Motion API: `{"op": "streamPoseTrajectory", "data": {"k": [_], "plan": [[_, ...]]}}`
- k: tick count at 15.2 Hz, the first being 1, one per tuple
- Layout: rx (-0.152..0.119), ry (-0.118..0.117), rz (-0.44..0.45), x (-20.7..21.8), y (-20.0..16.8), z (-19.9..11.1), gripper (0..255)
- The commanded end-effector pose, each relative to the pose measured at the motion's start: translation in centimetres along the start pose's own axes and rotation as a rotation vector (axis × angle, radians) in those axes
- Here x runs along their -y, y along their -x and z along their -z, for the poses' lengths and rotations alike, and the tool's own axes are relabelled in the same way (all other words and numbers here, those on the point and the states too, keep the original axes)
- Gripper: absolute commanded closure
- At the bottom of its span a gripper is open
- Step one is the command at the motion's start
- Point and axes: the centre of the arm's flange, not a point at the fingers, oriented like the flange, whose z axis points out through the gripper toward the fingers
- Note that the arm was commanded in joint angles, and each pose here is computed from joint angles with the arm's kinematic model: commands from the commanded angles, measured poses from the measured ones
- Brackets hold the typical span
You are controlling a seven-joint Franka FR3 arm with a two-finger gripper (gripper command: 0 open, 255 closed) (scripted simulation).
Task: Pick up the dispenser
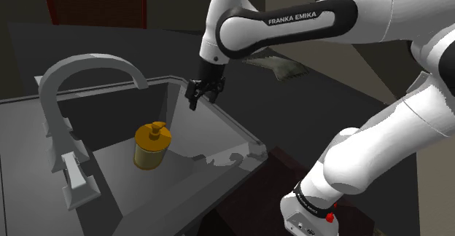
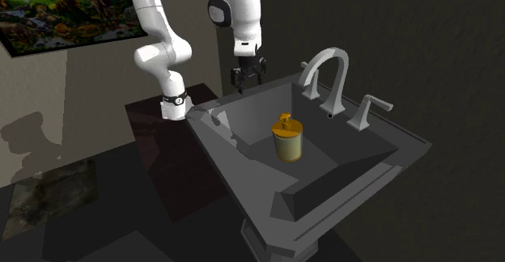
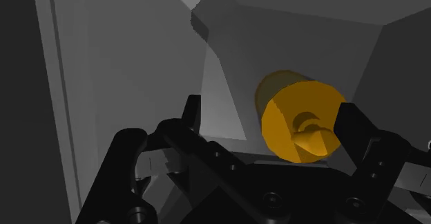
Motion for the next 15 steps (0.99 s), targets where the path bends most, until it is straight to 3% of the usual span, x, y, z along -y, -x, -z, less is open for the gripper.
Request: {"op": "streamPoseTrajectory", "data": {"k": [1,12,15], "plan": [[-0.005,0.004,0.000,1.5,-1.4,-1.7,0],[-0.025,0.034,0.003,9.2,-10.1,-10.5,0],[-0.025,0.035,0.003,9.3,-10.2,-11.7,0]]}}
